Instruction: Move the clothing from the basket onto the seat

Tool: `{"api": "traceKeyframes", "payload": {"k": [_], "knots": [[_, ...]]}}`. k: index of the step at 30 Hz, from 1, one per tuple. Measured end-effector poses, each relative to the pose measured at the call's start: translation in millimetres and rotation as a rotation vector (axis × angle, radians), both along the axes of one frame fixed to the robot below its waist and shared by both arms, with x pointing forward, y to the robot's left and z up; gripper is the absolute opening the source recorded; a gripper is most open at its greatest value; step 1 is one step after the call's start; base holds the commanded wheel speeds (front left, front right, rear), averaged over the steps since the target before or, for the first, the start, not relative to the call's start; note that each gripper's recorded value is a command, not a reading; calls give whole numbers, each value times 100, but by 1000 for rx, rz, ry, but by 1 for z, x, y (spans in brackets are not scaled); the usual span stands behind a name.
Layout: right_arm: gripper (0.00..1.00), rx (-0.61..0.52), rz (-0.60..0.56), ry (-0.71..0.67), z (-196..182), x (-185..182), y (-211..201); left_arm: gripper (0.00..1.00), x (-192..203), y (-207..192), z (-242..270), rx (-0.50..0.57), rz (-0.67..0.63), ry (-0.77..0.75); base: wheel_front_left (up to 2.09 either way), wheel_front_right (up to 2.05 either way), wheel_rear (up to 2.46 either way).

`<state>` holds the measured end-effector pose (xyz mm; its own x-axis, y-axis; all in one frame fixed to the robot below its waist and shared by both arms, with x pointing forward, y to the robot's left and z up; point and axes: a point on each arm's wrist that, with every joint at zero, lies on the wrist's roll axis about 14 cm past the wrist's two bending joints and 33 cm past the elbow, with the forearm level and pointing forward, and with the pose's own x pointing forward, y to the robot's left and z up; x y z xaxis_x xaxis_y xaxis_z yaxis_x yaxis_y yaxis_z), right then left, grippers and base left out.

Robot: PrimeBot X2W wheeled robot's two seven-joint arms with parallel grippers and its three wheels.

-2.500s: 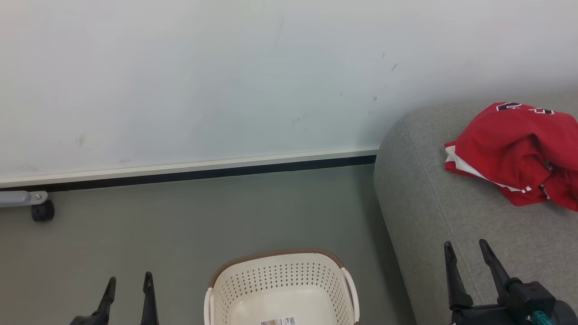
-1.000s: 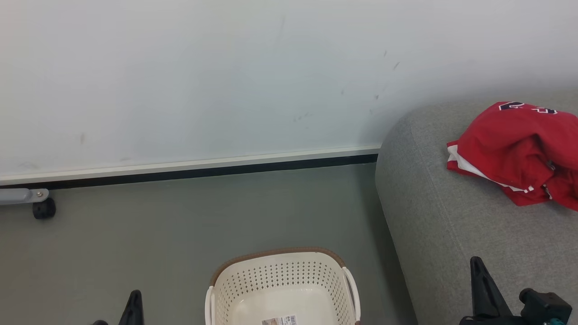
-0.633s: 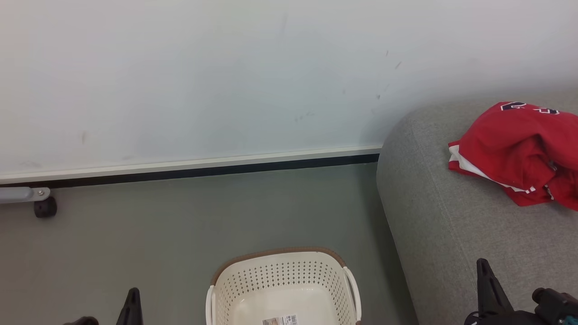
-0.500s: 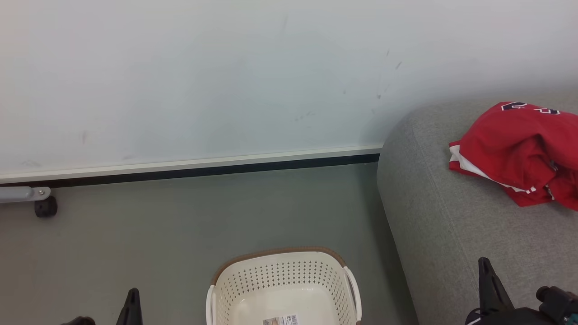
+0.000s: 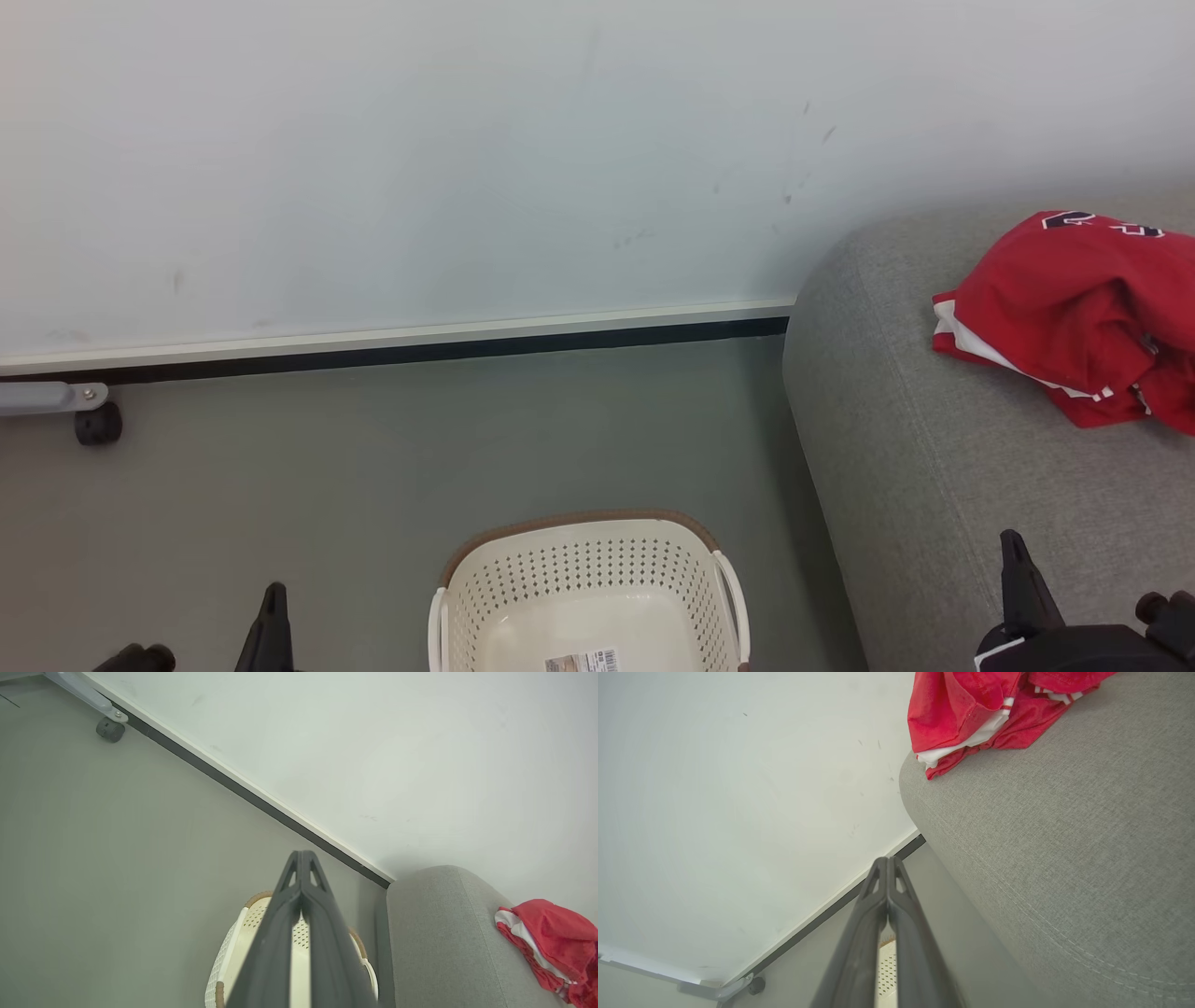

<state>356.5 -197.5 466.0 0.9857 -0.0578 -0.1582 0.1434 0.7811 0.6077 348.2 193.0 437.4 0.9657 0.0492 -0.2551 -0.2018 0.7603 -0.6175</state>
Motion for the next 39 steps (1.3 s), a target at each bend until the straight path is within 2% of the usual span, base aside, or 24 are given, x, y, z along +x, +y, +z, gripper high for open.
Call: {"api": "traceKeyframes", "payload": {"k": [39], "knots": [[0,622,-61,-33,4,15,-5,0,20,-2,22,-597,75,-80,0,0,0]]}}
